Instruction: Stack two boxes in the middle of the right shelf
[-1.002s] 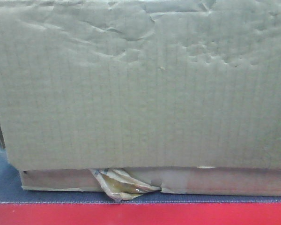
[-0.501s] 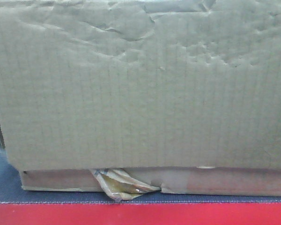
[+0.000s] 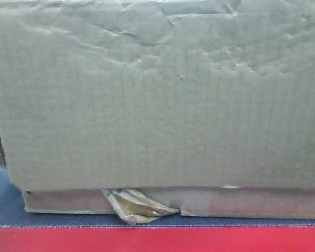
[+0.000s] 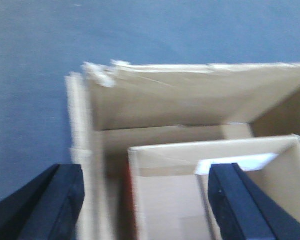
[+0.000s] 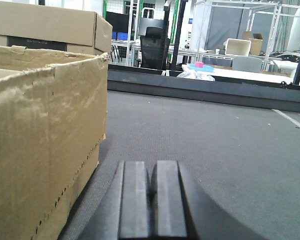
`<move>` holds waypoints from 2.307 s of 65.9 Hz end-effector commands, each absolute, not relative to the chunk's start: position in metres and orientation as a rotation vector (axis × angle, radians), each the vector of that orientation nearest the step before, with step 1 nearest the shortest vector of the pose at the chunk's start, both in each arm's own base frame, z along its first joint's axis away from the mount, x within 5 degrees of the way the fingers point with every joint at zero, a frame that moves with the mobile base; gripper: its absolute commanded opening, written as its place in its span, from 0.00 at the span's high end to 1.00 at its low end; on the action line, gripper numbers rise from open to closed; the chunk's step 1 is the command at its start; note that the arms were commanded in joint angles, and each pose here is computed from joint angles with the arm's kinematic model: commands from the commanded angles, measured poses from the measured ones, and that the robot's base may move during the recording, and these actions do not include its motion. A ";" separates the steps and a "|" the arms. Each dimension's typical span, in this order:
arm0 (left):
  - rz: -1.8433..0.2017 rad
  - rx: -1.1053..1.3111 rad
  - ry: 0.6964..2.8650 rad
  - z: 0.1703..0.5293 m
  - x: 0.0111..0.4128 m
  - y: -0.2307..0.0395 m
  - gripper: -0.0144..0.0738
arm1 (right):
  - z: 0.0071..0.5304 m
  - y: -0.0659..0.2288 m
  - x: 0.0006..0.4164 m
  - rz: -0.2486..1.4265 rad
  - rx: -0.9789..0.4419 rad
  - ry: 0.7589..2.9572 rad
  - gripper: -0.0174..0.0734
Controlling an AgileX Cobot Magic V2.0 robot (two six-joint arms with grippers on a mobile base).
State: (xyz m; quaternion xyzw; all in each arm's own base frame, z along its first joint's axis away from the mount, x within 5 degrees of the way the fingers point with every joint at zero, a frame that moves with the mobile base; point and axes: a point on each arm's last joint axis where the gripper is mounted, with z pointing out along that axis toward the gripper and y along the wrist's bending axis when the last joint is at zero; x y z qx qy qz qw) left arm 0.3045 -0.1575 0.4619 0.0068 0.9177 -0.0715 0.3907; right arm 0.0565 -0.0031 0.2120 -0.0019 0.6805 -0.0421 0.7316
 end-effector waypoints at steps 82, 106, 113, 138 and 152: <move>-0.070 0.041 2.755 0.345 0.314 -0.134 0.36 | 0.214 -0.003 0.056 -0.095 -0.001 1.476 0.99; -0.070 0.041 2.755 0.345 0.314 -0.134 0.36 | 0.222 -0.003 0.055 -0.098 -0.004 1.391 0.99; -0.070 0.041 2.755 0.345 0.314 -0.134 0.36 | 0.249 -0.003 0.049 -0.100 -0.003 1.385 0.99; -0.070 0.041 2.755 0.345 0.314 -0.134 0.36 | 0.318 -0.003 0.073 -0.033 0.025 1.967 0.99; -0.070 0.041 2.755 0.345 0.314 -0.134 0.36 | 0.328 -0.004 0.109 -0.014 0.025 2.316 0.99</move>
